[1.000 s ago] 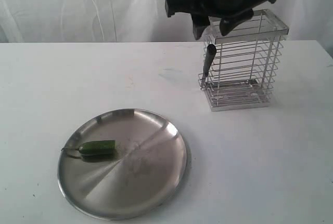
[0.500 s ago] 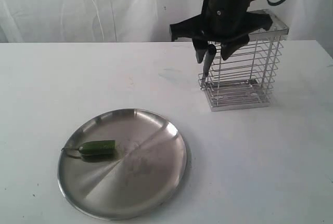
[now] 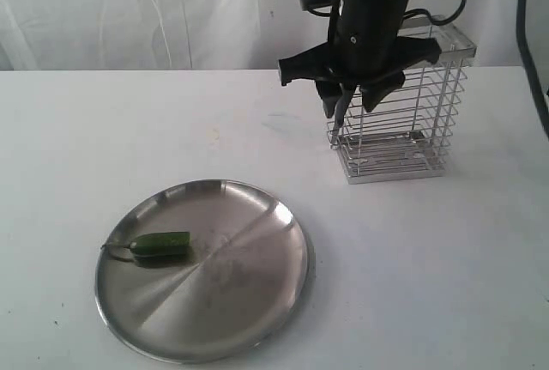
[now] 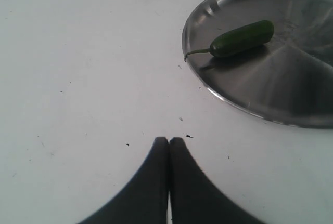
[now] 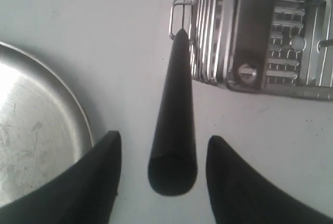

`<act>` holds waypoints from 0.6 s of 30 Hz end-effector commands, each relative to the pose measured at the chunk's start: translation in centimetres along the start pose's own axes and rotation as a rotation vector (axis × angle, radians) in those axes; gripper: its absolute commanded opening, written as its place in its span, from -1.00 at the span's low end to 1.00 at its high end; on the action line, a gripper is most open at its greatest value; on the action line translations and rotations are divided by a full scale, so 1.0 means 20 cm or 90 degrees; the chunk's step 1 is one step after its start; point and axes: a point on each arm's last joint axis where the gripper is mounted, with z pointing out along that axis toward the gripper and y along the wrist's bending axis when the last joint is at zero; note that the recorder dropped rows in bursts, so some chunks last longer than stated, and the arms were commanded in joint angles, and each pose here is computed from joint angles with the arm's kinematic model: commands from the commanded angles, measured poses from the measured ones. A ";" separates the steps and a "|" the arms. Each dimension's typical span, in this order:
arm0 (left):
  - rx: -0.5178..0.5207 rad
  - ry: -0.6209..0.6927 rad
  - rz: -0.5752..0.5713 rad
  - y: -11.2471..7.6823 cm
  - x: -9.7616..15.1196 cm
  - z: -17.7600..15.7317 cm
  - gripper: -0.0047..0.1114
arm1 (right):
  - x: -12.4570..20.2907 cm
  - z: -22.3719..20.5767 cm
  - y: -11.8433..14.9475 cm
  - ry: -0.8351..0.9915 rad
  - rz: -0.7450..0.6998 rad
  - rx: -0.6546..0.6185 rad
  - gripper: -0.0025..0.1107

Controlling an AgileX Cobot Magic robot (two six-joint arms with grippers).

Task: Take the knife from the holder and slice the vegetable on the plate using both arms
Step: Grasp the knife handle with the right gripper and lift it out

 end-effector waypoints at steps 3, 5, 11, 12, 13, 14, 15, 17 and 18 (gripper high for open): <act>0.005 0.004 -0.003 0.00 0.01 0.00 -0.92 | -0.04 -0.01 -0.01 -0.054 0.016 -0.008 -0.12; 0.005 0.004 -0.003 0.00 0.01 0.00 -0.92 | -0.05 0.00 0.00 -0.062 0.025 -0.011 -0.12; 0.005 0.004 -0.003 0.00 0.01 0.00 -0.92 | -0.05 0.02 0.00 -0.055 0.025 -0.007 -0.14; 0.005 0.004 -0.003 0.00 0.01 0.00 -0.92 | -0.05 0.02 0.00 -0.055 0.025 -0.007 -0.19; 0.005 0.004 -0.003 0.00 0.01 0.00 -0.92 | -0.05 0.02 0.00 -0.057 0.024 -0.006 -0.25; 0.005 0.004 -0.003 0.00 0.01 0.00 -0.92 | -0.05 0.02 0.00 -0.058 0.023 -0.003 -0.31; 0.005 0.004 -0.003 0.00 0.01 0.00 -0.92 | -0.05 0.02 0.00 -0.059 0.022 -0.001 -0.39; 0.005 0.004 -0.003 0.00 0.01 0.00 -0.92 | -0.05 0.02 -0.01 -0.061 0.019 0.004 -0.51; 0.005 0.004 -0.003 0.00 0.01 0.00 -0.92 | -0.05 0.02 -0.01 -0.063 0.022 0.009 -0.59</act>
